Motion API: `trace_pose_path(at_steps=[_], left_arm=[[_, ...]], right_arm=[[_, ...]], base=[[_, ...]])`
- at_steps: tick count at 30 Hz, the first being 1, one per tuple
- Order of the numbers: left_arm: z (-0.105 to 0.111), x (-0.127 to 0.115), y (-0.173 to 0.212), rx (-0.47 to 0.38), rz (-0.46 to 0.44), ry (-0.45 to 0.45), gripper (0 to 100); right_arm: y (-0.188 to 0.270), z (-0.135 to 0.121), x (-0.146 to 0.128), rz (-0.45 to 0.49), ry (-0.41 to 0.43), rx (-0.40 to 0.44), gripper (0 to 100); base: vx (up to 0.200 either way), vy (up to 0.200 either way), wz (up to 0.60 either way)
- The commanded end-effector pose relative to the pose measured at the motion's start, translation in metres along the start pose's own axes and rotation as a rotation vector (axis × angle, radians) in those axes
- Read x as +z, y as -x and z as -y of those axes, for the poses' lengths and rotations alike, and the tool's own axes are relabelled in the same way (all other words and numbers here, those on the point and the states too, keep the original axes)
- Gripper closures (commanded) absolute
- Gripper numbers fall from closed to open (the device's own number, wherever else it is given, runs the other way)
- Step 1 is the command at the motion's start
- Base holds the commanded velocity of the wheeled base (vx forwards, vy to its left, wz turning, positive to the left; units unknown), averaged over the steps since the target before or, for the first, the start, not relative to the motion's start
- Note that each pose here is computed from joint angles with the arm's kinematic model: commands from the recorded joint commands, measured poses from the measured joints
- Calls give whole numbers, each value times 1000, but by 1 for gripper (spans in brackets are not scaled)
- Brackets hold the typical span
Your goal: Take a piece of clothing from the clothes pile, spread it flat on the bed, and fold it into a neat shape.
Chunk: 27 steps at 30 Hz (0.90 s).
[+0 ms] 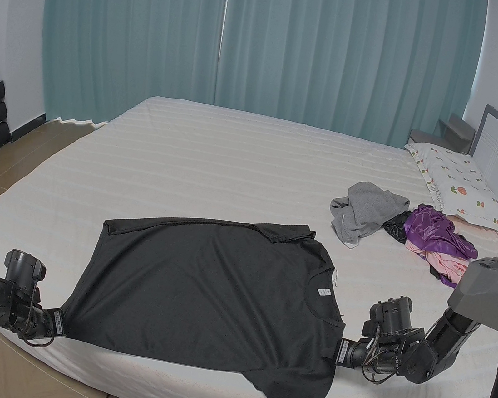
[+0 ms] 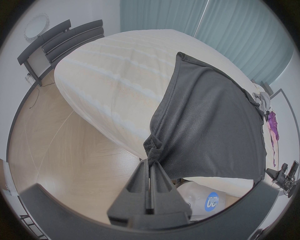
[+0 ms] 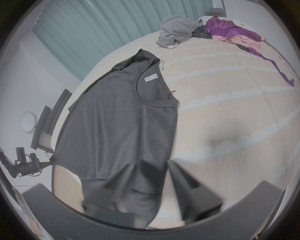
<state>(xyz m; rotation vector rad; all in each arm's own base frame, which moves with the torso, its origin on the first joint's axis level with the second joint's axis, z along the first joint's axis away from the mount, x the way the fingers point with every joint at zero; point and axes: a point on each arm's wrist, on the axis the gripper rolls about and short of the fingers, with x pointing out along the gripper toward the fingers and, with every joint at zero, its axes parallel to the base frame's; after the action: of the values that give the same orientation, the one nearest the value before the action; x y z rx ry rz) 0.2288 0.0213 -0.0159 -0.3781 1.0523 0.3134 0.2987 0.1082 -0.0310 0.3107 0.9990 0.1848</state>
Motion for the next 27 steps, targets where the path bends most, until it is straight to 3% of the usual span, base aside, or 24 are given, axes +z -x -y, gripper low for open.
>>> trace_pose_path(at_steps=[1, 9, 21, 22, 23, 27], left_arm=[[0, -1, 0, 3, -1, 0, 100], [-1, 0, 0, 4, 2, 2, 100], [-2, -1, 2, 5, 1, -6, 100], [-2, -1, 2, 5, 0, -9, 100], [-2, -2, 2, 6, -2, -9, 0], [-1, 1, 4, -4, 16, -4, 0]], right_arm=[[-9, 1, -3, -9, 8, -29, 100], [-4, 12, -8, -27, -11, -94, 100], [11, 13, -17, -42, -11, -93, 100], [10, 13, -17, -46, -8, -94, 0], [10, 12, -17, -45, -8, -92, 0], [11, 9, -13, -32, -18, -68, 0]], base=[[0, 0, 0], [0, 0, 0], [0, 0, 0], [0, 0, 0], [0, 0, 0], [0, 0, 0]])
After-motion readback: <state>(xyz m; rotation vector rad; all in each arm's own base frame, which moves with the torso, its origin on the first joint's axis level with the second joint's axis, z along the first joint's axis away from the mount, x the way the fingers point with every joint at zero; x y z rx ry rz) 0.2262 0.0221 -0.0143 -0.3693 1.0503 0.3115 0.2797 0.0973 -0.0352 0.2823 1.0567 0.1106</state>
